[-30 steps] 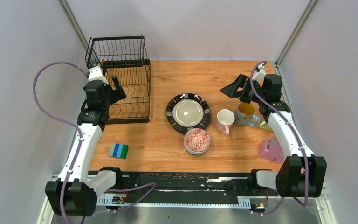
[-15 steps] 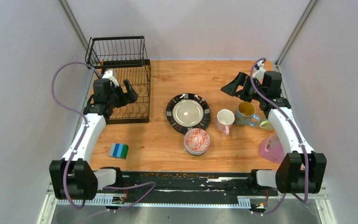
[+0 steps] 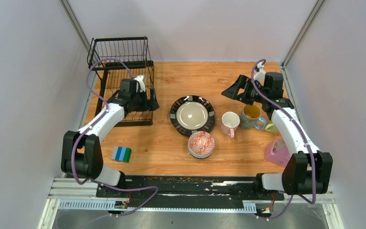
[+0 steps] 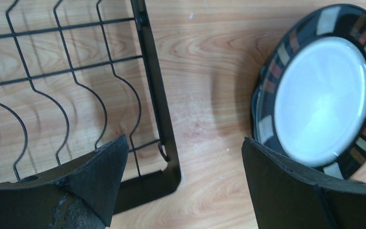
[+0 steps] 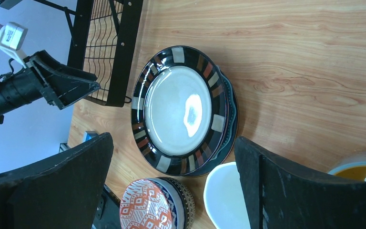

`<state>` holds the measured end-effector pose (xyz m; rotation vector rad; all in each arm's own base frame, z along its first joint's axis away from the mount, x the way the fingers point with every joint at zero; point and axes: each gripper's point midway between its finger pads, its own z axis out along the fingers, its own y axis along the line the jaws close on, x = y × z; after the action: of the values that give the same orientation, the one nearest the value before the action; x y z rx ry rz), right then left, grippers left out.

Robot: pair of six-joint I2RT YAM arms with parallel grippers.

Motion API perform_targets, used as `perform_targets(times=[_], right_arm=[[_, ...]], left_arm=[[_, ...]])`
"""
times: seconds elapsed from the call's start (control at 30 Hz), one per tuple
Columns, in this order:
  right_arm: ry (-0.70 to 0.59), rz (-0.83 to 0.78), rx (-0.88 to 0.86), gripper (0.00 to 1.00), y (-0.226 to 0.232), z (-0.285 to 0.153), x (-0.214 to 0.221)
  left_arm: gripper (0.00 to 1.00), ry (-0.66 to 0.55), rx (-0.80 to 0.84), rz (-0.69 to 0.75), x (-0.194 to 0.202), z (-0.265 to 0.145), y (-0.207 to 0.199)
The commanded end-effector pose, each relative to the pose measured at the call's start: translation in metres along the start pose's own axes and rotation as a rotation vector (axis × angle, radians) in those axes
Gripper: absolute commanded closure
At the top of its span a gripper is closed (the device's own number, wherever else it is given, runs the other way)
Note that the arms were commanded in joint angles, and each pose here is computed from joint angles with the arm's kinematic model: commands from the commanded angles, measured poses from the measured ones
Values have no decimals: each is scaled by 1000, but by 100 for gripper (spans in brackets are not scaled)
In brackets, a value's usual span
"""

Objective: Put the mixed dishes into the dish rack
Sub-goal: Move the dish rack to the center of the board.

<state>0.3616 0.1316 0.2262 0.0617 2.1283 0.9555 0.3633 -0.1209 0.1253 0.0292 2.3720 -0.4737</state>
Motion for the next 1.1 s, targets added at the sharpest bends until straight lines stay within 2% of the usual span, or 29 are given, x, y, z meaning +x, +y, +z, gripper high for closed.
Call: perform_targets(times=[0.0, 0.17, 0.27, 0.43, 0.6, 1.07], right_arm=[[-44, -70, -29, 0, 13, -4, -19], [-34, -66, -45, 0, 16, -3, -18], [-37, -69, -36, 0, 14, -2, -18], [-34, -78, -29, 0, 10, -1, -18], [-28, -75, -22, 0, 7, 2, -17], [-11, -61, -5, 0, -1, 9, -15]], left_arm=[[4, -49, -67, 71, -28, 13, 6], [5, -8, -111, 74, -32, 42, 16], [8, -5, -80, 88, -42, 54, 7], [14, 47, -41, 91, -31, 74, -4], [18, 73, 63, 103, -14, 82, -35], [21, 136, 250, 172, 30, 89, -117]])
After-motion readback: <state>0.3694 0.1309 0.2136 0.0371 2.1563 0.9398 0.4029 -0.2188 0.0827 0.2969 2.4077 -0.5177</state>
